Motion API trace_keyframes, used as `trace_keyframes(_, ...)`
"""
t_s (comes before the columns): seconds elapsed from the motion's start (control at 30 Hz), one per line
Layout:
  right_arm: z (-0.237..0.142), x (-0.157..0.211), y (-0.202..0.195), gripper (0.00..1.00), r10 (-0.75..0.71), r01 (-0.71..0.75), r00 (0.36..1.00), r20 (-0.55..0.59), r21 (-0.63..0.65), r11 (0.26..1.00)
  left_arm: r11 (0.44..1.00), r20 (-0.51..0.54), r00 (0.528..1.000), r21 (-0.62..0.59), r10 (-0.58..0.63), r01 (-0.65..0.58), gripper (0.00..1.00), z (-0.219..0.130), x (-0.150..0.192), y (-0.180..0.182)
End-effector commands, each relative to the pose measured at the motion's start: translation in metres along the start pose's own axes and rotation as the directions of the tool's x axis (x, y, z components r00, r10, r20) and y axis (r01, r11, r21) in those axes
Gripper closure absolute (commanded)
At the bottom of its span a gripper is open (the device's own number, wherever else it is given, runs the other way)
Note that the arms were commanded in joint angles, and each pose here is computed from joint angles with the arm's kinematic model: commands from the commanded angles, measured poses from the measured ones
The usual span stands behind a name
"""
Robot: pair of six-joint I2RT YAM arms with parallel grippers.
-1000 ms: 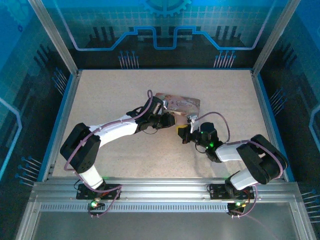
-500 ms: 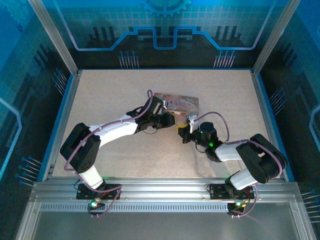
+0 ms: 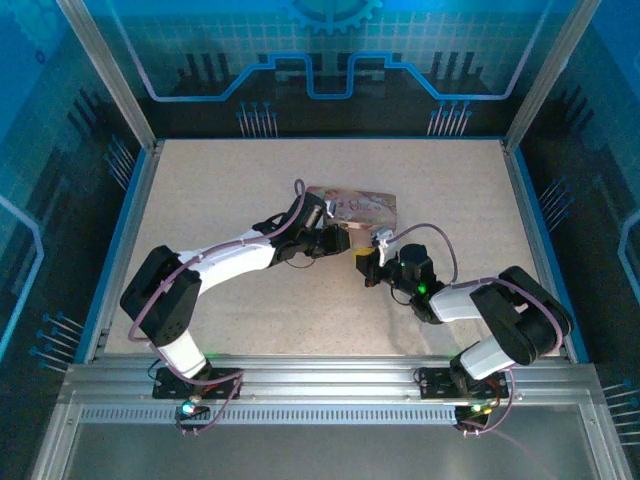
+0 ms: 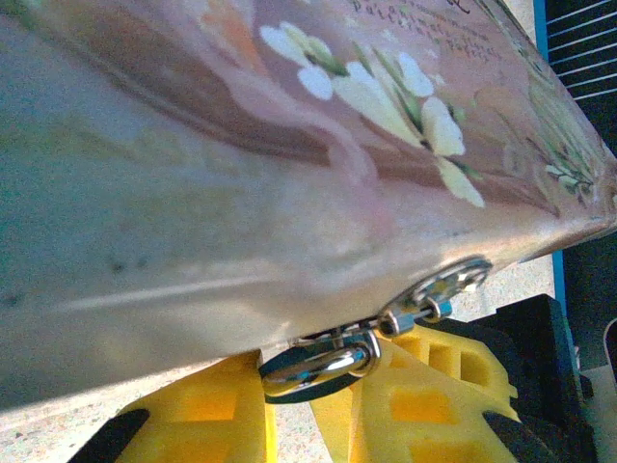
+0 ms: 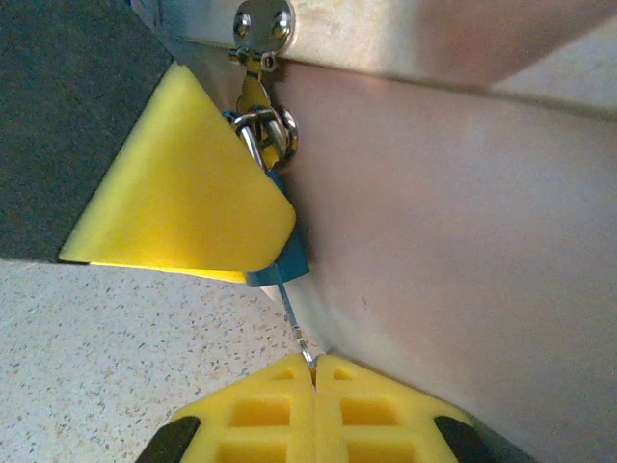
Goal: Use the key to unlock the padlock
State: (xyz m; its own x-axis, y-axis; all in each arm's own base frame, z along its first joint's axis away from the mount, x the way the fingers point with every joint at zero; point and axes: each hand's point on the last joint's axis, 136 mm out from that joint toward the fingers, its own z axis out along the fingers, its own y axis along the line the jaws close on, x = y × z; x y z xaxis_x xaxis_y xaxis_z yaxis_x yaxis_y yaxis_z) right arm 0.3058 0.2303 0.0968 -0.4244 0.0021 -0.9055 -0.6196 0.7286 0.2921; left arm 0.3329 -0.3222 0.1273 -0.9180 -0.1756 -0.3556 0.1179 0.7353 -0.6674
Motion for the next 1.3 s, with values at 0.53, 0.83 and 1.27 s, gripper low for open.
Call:
trace_keyframes(0.53,0.012,-0.043,0.006,1.0,-0.054,0.053,0.991,0.125,0.01,0.999,0.987,0.014,0.998,0.148,0.065,-0.067,0.8,-0.014,-0.006,-0.045)
trace_keyframes(0.83,0.019,-0.041,0.0,1.0,-0.069,0.066,0.99,0.12,0.031,0.997,0.987,0.009,0.998,0.151,0.06,-0.06,0.8,-0.013,-0.004,-0.045)
trace_keyframes(1.27,0.013,-0.047,0.0,1.0,-0.098,0.093,0.988,0.123,0.047,0.995,0.99,-0.002,0.998,0.122,0.067,-0.066,0.8,-0.009,-0.002,-0.035)
